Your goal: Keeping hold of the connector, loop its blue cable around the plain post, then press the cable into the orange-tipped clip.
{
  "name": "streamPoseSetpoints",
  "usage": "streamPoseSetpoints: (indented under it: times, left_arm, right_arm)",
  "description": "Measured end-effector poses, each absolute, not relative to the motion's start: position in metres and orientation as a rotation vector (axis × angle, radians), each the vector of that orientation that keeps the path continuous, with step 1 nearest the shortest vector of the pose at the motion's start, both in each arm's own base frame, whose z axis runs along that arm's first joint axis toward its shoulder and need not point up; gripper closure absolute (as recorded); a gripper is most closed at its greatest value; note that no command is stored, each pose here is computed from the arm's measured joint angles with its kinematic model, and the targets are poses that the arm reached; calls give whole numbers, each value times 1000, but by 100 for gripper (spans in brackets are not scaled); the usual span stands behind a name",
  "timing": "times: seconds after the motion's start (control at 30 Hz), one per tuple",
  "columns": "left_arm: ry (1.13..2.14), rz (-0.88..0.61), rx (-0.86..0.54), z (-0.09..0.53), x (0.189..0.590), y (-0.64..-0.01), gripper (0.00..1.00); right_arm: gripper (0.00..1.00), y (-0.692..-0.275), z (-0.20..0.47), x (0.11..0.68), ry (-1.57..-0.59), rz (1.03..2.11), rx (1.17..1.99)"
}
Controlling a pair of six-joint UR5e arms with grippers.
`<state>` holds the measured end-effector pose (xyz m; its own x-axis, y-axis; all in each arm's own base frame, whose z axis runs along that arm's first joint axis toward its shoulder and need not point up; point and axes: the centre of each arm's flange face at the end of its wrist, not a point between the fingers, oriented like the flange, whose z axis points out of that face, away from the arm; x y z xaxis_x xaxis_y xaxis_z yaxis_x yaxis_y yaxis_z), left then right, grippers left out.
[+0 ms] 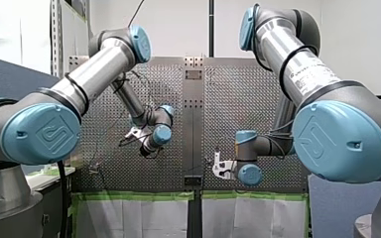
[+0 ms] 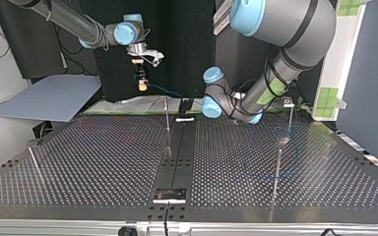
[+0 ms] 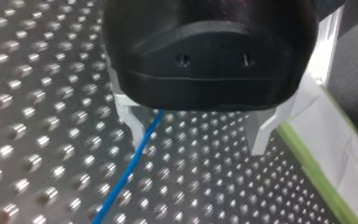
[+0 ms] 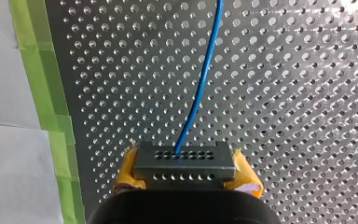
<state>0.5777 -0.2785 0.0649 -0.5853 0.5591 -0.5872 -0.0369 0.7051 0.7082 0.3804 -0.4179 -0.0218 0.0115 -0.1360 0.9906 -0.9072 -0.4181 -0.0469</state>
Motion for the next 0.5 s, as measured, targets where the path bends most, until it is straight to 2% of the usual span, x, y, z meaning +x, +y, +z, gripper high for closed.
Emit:
streamPoseSetpoints:
  times: [0.5]
  left_arm:
    - [2121,692,442,15,567,-308,0]
  right_arm:
    - [100,-417,-22,380,-1086,1466,1629]
